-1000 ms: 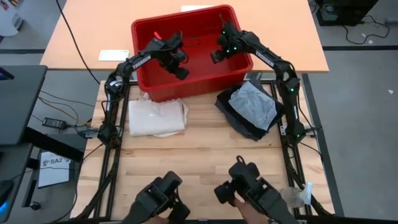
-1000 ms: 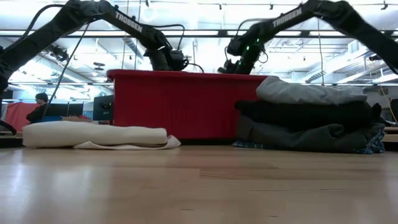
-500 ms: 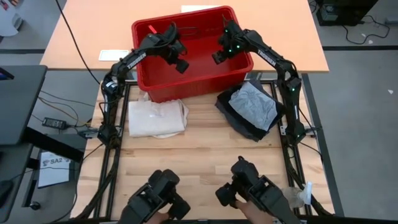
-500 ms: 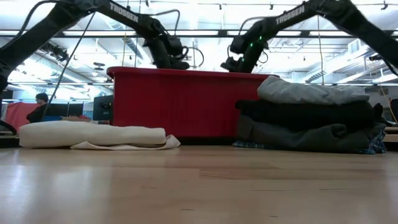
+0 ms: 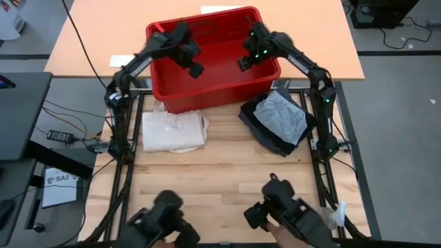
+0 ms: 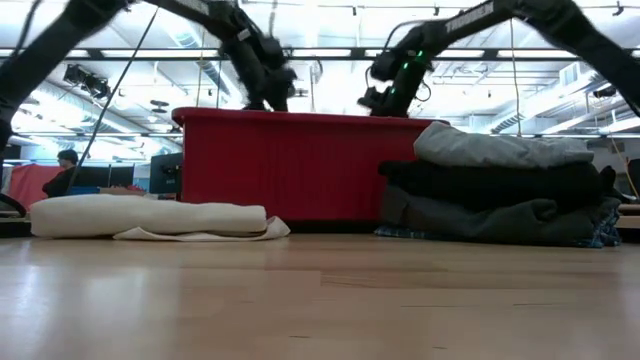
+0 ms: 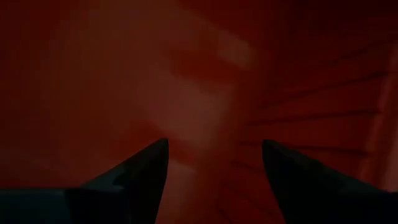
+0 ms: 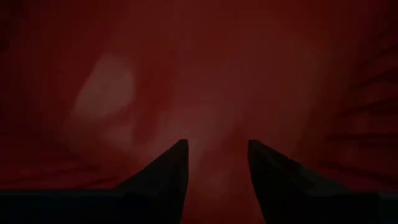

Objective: Fold laundry
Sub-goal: Move the red bin to the other table

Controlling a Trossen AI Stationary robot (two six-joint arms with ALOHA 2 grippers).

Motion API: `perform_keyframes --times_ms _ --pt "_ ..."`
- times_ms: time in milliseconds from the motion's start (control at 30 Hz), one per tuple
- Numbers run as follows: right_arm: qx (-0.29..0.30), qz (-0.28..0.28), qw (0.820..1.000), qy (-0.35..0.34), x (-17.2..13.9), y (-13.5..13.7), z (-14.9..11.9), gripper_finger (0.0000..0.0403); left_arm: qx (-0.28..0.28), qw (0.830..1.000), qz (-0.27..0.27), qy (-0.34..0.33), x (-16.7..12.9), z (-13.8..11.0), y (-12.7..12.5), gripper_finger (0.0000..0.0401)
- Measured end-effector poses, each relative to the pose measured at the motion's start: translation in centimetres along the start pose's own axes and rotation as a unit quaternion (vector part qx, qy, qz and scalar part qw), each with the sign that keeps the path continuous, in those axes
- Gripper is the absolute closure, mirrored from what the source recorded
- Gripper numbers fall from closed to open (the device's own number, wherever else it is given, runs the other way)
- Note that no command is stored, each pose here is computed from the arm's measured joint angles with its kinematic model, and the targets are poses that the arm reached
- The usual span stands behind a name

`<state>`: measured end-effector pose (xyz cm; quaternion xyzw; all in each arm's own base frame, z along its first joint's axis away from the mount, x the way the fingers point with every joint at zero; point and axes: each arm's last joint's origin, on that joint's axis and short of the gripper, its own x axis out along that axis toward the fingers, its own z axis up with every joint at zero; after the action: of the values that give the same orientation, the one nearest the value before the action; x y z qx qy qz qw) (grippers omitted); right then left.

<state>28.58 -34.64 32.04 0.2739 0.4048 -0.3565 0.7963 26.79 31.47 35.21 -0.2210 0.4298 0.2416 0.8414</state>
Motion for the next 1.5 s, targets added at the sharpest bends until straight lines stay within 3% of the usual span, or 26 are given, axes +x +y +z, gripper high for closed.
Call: perform_keyframes --times_ms 167,367,533,733,1067,1367,1500 --pt "-0.009 -0.022 0.996 -0.081 -5.6 -0.7 0.7 0.0226 -0.011 0.996 0.075 -0.055 -6.6 -0.6 0.6 0.0139" --pt "-0.017 -0.053 0.988 -0.142 -10.2 -3.8 0.9 0.0176 -0.095 0.989 0.09 -0.064 -11.2 -2.9 3.8 0.0134" --pt "0.028 -0.059 0.99 -0.126 -9.2 -7.8 0.9 0.0095 -0.152 0.985 0.078 -0.036 -12.3 -4.8 7.1 0.0094" --pt "0.072 0.014 0.989 -0.126 -7.2 -11.3 1.2 0.0038 -0.23 0.969 0.089 -0.021 -11.9 -6.5 10.3 0.0012" --pt "0.084 0.045 0.99 -0.108 -3.9 -13.2 1.3 0.0055 -0.285 0.949 0.132 -0.019 -12.6 -7.7 12.7 0.0011" --pt "0.09 0.061 0.99 -0.095 -2.0 -13.9 1.2 0.008 -0.305 0.947 0.102 -0.001 -8.0 -7.2 16.3 0.0017" --pt "0.087 0.078 0.989 -0.093 -1.6 -14.0 1.2 0.0131 -0.293 0.952 0.087 -0.016 -6.5 -6.5 16.5 0.0063"
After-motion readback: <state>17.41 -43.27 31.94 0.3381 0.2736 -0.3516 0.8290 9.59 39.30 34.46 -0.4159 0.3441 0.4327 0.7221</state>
